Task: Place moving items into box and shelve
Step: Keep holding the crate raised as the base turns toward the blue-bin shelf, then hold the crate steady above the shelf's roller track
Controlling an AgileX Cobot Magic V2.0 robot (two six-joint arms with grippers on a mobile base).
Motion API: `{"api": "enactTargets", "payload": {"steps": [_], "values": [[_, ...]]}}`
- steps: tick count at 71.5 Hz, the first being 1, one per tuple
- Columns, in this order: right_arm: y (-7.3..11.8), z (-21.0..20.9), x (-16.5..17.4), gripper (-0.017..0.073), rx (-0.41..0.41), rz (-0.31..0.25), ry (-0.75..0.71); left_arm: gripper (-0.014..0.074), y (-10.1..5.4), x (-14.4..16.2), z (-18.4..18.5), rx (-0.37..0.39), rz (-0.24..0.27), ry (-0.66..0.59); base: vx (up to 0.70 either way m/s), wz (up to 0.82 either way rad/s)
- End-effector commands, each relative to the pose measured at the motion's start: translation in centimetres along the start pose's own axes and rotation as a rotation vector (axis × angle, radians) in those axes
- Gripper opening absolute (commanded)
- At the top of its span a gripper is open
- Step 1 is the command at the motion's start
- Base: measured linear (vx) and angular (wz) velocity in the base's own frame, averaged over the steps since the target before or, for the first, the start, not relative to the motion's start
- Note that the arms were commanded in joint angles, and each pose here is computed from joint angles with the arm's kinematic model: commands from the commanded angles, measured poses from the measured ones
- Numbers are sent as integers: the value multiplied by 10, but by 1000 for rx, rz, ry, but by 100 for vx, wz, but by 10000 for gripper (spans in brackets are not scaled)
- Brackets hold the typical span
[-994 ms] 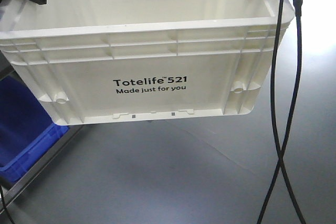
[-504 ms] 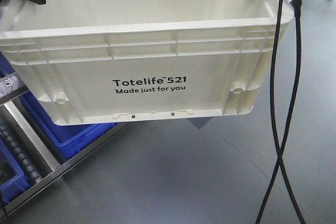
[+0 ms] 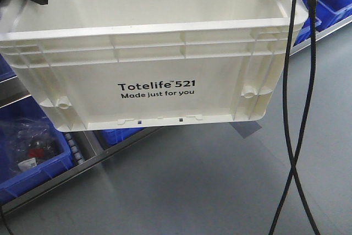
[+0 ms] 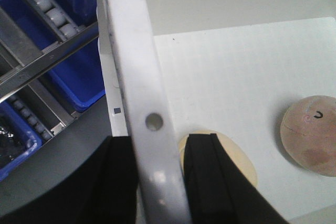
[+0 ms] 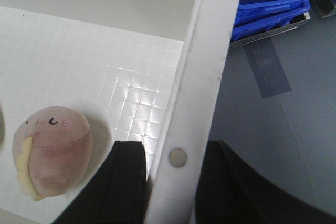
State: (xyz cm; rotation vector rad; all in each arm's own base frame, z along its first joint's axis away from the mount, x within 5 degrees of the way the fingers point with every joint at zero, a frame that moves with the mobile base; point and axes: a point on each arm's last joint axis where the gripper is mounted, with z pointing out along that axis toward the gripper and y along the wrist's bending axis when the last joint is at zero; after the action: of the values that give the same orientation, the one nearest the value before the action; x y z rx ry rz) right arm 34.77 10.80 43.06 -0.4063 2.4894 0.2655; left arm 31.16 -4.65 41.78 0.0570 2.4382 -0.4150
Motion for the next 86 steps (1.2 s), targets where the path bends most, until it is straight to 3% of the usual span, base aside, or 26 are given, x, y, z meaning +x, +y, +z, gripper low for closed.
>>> {"api": "enactTargets", "payload": {"steps": [1, 86], "values": [[28, -44, -9, -10, -167, -28, -190, -17, -33, -15, -35, 215, -46, -208, -8, 31], [28, -44, -9, -10, -167, -28, -189, -17, -33, -15, -35, 215, -46, -208, -1, 34]]}}
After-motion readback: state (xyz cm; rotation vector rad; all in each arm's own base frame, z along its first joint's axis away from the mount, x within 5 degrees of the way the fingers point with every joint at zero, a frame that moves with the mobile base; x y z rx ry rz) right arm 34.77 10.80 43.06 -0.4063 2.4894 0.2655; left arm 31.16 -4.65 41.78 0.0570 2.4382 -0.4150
